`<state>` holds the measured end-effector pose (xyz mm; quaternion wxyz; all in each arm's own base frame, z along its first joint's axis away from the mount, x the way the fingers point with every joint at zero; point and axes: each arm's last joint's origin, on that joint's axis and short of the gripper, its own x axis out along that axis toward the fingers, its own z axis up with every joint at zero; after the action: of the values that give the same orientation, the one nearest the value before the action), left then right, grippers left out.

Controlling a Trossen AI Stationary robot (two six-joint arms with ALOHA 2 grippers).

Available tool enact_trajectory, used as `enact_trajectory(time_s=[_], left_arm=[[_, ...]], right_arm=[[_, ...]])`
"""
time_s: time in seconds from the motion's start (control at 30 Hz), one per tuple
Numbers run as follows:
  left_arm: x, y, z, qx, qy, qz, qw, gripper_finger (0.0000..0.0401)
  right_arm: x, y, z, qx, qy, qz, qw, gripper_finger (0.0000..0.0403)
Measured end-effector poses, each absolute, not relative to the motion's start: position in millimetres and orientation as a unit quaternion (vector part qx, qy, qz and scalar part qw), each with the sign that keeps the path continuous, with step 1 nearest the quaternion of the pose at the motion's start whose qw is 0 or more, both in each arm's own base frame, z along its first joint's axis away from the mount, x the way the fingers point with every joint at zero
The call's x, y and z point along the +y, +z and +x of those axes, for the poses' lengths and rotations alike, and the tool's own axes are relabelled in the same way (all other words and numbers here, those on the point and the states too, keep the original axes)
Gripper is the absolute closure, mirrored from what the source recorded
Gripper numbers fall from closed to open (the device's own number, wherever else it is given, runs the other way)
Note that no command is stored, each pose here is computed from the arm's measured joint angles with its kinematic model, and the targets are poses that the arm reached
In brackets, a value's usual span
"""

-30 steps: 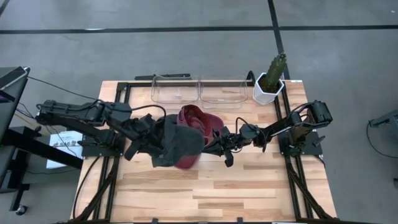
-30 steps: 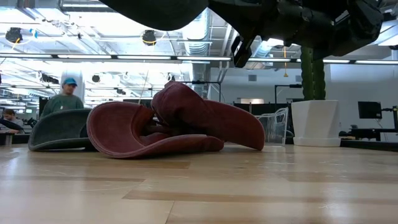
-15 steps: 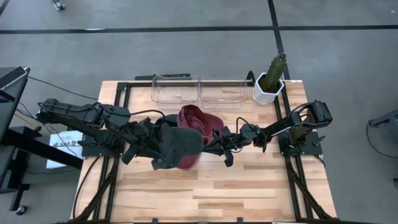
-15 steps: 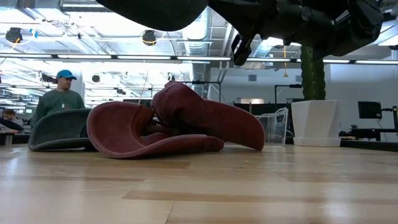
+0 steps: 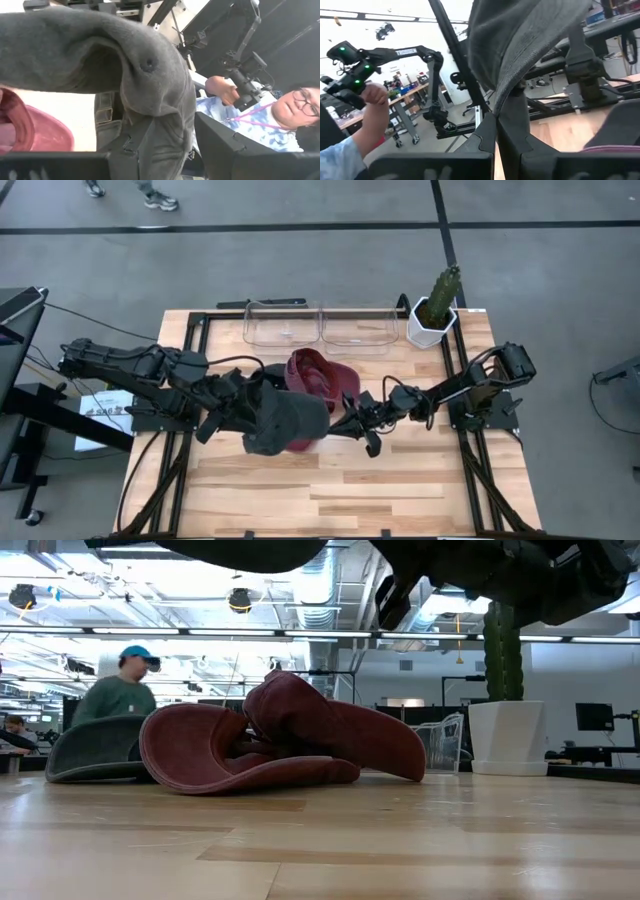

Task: Pick & Place hat
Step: Put the right black cap into the left transparent bin

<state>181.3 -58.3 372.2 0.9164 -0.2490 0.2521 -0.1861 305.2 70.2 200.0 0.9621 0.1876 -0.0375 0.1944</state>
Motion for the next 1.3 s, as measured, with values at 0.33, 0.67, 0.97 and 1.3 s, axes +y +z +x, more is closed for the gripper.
enact_trajectory(time_s=[0.33, 0.67, 0.97, 1.3], left_arm=[[-58, 372, 182, 0.249, -0.175, -0.248, 0.920, 0.0244], [-55, 363, 181, 0.270, -0.134, -0.239, 0.923, 0.0194], [-56, 342, 183, 0.300, -0.125, -0.234, 0.916, 0.0193], [-56, 334, 184, 0.309, -0.116, -0.231, 0.915, 0.0193]], right_arm=[[71, 201, 305, -0.040, 0.197, 0.188, 0.962, 0.0402], [72, 203, 304, -0.051, 0.211, 0.179, 0.960, 0.0402], [73, 206, 303, -0.067, 0.225, 0.162, 0.958, 0.0402], [77, 207, 302, -0.073, 0.236, 0.151, 0.957, 0.0403]])
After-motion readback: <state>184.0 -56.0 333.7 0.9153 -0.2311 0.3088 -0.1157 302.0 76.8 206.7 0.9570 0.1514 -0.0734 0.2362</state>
